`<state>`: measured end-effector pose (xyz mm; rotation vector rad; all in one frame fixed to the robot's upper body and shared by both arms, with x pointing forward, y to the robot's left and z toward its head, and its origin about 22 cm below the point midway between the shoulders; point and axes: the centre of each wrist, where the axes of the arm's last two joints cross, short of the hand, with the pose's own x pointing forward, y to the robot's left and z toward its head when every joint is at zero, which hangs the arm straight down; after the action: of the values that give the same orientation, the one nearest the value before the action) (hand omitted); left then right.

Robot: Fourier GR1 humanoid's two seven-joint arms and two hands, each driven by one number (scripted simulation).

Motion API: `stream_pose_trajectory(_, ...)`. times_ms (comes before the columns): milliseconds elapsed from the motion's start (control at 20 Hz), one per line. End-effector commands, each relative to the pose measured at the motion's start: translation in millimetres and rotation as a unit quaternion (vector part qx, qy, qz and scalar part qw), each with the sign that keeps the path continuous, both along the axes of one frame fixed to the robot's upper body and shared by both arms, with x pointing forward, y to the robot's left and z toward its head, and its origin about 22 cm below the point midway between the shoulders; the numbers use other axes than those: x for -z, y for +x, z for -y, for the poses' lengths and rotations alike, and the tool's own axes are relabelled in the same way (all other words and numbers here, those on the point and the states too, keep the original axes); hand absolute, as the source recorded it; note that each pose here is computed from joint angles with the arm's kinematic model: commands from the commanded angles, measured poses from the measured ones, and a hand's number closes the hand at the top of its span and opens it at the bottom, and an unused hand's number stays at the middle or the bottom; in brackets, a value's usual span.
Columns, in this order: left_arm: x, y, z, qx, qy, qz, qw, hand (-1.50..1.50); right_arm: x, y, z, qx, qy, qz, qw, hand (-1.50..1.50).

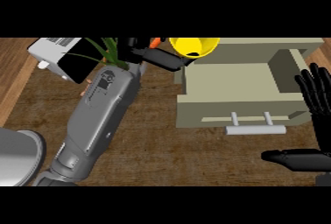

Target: Pick up the cup, place it into the drawer and close the drawer

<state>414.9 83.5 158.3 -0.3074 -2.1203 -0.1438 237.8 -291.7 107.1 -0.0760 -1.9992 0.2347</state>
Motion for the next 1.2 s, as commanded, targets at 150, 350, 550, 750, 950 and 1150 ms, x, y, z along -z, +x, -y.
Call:
stream_pose_trajectory(150, -21, 18.3, 33, 0.001, 0.016, -0.046, 0.9988, 1.50, -6, -6, -18, -0.009, 0.006, 0.008, 1.000, -1.50)
stream_pose_trajectory(350, -3, 21.7, 42, -0.012, 0.024, -0.065, 0.9975, 1.50, 0, 5, -2, -0.005, -0.002, 0.003, 1.000, -1.50)
stream_pose_trajectory(550, 4, 22.4, 52, -0.020, 0.051, -0.075, 0.9956, 1.50, -1, 3, -15, -0.018, 0.004, 0.012, 1.000, -1.50)
stream_pose_trajectory(750, 18, 21.2, 51, -0.017, 0.056, -0.095, 0.9937, 1.50, -14, 6, 1, -0.022, 0.002, 0.010, 1.000, -1.50)
stream_pose_trajectory(950, 31, 13.3, 58, -0.039, 0.080, -0.106, 0.9904, 1.50, 1, 6, 9, -0.012, -0.006, 0.001, 1.000, -1.50)
stream_pose_trajectory(1150, 27, 7.3, 73, -0.035, 0.146, -0.111, 0.9824, 1.50, 0, 20, -1, -0.023, -0.010, 0.007, 1.000, -1.50)
